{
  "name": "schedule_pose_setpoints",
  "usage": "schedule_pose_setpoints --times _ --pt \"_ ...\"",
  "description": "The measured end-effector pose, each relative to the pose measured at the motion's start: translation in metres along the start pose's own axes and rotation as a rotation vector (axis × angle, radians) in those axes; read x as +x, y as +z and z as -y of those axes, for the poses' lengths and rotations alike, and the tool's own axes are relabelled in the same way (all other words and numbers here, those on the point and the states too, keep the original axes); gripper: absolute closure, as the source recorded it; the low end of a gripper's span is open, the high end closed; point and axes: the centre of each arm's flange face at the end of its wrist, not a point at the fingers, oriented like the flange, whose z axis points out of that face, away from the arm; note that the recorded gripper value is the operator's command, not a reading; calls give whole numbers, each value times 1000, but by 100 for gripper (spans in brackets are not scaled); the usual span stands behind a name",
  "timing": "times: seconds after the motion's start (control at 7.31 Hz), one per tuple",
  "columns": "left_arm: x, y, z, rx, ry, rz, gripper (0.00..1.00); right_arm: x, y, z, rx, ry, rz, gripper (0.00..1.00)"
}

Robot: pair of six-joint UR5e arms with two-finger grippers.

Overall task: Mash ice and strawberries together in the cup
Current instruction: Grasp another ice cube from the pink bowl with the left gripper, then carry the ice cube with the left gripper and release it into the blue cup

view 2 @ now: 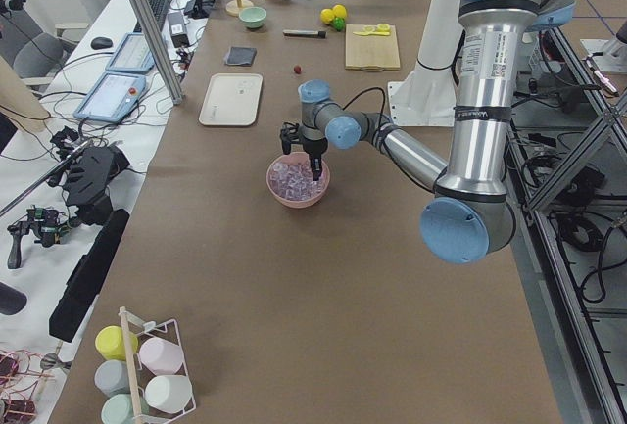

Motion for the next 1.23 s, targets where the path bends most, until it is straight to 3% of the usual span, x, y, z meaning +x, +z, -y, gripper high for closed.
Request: schedule_pose_setpoints --times 0.27,0.68,1.23 --pt "14 -28 22 -6 -6 -35 100 -1 -1 1 3 -2 4 0" --pt "114 -86 46 0 1 -125 100 -1 -1 2 4 -3 5 0" --pt "301 -89 -2 -5 -20 -196 100 0 0 0 0 0 6 0"
